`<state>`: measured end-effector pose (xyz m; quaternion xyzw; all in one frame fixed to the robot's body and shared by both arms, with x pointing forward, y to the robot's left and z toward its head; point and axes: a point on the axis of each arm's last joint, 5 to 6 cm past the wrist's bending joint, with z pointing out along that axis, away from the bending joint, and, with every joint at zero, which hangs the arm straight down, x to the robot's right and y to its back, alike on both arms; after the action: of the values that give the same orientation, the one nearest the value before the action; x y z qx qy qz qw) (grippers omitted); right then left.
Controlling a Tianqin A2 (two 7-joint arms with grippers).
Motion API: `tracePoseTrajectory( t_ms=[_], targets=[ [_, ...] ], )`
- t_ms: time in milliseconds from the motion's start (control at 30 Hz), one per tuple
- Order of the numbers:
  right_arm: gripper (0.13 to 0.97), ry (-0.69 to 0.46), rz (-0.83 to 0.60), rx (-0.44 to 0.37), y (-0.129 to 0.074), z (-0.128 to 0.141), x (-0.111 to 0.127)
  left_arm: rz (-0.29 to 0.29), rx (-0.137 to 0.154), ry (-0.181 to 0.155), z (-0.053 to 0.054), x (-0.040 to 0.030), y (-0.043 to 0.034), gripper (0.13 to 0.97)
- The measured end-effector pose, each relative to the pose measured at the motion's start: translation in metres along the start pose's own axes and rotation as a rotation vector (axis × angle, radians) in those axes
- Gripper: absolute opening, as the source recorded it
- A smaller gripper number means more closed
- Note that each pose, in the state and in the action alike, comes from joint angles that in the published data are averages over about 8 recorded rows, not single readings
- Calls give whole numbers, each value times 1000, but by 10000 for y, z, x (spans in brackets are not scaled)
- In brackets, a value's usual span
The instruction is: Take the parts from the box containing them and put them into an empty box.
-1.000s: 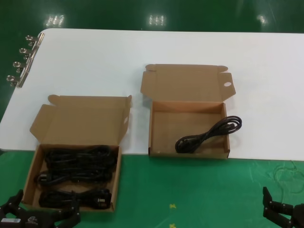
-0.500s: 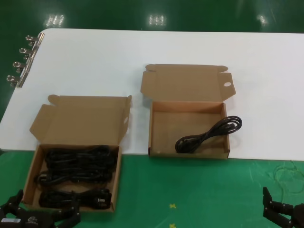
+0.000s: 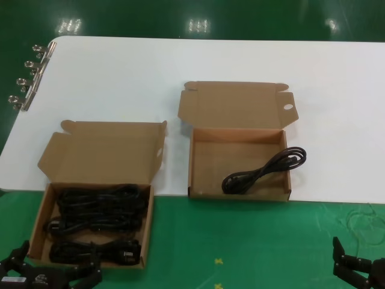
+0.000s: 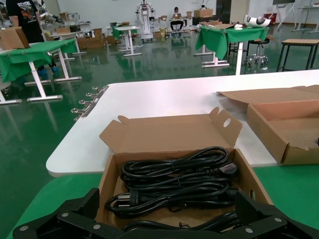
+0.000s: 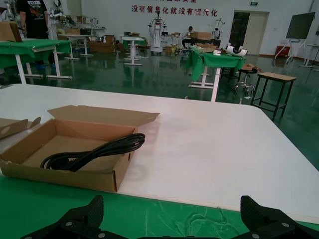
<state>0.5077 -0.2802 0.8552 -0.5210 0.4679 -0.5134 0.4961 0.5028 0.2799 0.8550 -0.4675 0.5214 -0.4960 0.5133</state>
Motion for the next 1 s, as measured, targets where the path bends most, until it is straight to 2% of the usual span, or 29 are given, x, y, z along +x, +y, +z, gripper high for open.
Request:
tracePoseTrajectory(
  t_ms=[1000],
  targets=[
    [966, 0, 0, 0, 0, 0, 0, 0, 0, 0, 0, 0, 0, 966]
  ],
)
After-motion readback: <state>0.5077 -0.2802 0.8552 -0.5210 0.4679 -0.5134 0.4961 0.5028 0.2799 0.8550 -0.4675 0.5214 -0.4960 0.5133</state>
